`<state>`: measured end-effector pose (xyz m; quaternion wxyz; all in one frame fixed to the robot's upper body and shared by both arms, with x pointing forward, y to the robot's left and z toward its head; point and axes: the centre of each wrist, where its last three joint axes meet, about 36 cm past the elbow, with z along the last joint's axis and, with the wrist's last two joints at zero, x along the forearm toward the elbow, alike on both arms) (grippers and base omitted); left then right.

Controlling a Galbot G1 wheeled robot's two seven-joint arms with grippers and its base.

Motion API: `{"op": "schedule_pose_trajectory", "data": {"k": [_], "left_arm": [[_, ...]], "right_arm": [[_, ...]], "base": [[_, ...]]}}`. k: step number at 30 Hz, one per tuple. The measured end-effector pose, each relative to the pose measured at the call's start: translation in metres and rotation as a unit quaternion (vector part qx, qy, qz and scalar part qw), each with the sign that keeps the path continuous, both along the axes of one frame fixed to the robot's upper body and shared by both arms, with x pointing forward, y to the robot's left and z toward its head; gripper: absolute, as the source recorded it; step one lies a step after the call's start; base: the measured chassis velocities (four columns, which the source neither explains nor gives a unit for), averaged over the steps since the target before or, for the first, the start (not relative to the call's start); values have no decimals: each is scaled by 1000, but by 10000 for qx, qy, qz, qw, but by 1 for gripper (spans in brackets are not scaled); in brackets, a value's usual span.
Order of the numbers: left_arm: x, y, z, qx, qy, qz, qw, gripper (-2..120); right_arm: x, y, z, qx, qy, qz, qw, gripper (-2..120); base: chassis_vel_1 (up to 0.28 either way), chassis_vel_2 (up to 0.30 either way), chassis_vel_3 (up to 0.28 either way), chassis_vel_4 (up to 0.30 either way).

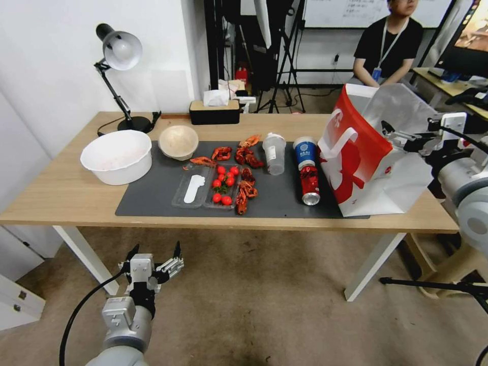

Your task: Pick up the trash from the table and place it into the takeout bag.

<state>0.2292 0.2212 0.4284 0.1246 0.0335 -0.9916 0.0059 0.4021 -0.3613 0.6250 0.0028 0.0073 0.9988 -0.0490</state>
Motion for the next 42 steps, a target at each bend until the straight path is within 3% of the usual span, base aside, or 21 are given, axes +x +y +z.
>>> {"op": "schedule_pose_trajectory", "data": {"k": [7, 31, 34, 36, 42], "left_arm": [[0, -1, 1, -13, -25, 4, 10000, 100], [1, 0, -2, -26, -48, 9, 10000, 100], [3, 1, -4, -48, -82, 4, 10000, 100], [3, 1, -5, -53, -92, 5, 9999, 100], [3, 2, -6, -62, -97, -11, 9999, 100]], "right_arm": [[-18, 13, 6, 356, -735, 575, 9950, 100], [-53, 34, -18, 445, -895, 1561, 9827, 100], [-68, 43, -42, 294, -976, 2174, 9707, 100], [-71, 46, -47, 236, -982, 2268, 9687, 100], [-85, 55, -78, -25, -774, 1988, 9770, 100]], "base": [[0, 0, 0, 0], [0, 0, 0, 0], [0, 0, 0, 0], [0, 0, 0, 0], [0, 0, 0, 0]]}}
